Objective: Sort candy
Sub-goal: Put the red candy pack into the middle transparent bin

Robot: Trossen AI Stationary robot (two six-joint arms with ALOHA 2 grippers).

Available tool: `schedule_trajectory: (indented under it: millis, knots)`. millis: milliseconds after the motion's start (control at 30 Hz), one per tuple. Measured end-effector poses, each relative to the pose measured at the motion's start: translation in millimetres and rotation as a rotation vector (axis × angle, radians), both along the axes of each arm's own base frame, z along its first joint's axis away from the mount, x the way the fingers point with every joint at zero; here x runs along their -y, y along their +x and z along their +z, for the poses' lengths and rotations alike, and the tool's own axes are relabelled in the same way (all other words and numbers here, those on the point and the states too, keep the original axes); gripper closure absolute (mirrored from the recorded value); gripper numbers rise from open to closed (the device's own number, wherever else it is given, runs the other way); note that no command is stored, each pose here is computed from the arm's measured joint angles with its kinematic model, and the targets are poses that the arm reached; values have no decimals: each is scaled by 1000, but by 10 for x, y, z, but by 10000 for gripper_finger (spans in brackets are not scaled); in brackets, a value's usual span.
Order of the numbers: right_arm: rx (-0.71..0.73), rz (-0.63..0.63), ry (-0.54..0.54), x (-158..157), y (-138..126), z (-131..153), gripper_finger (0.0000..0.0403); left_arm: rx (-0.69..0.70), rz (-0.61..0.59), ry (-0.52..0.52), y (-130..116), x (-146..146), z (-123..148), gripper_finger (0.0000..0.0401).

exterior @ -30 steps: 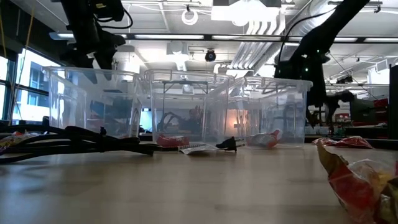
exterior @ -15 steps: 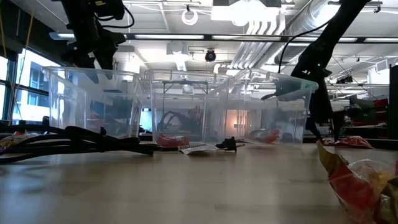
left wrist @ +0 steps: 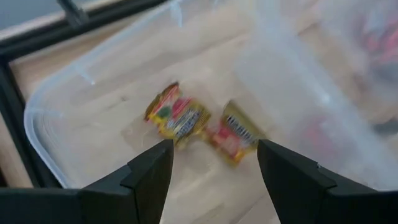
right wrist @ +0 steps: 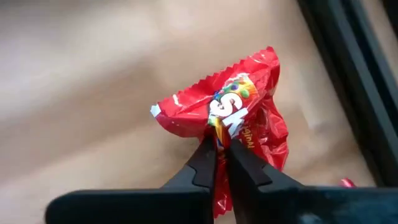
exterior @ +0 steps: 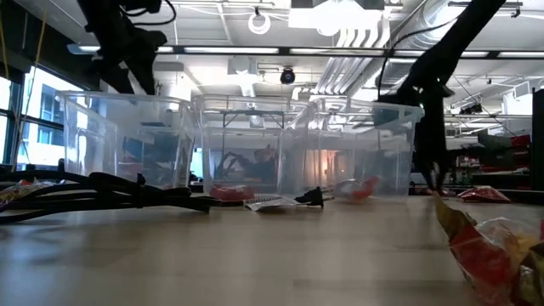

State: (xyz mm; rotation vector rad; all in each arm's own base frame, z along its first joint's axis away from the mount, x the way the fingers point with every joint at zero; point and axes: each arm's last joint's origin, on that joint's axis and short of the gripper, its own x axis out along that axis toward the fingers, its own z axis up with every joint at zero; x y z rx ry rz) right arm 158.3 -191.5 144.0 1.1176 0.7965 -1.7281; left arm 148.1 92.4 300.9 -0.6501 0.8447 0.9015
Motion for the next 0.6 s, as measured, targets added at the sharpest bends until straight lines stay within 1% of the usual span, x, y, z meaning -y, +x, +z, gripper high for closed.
schedule_trajectory:
  millis: [67,167,233,333,367,500,567,600]
  knots:
    - [27,16,-65,52,48,148,395,41,12,30,-31,14,52,173]
    - [26,50,-139,84,92,338,398,99,30,81,-87,40,133,173]
    - [40,71,-214,104,132,536,399,140,40,118,-127,59,191,173]
    - [24,139,-314,99,177,827,401,206,39,171,-186,90,279,173]
    - [23,171,-352,102,196,937,401,230,30,193,-200,98,311,173]
    - [33,371,-497,58,326,1382,402,319,12,269,-228,114,423,173]
    - [87,467,-547,6,429,1551,402,350,2,299,-221,110,463,173]
    - [137,520,-580,-20,499,1636,402,364,-1,313,-213,105,479,173]
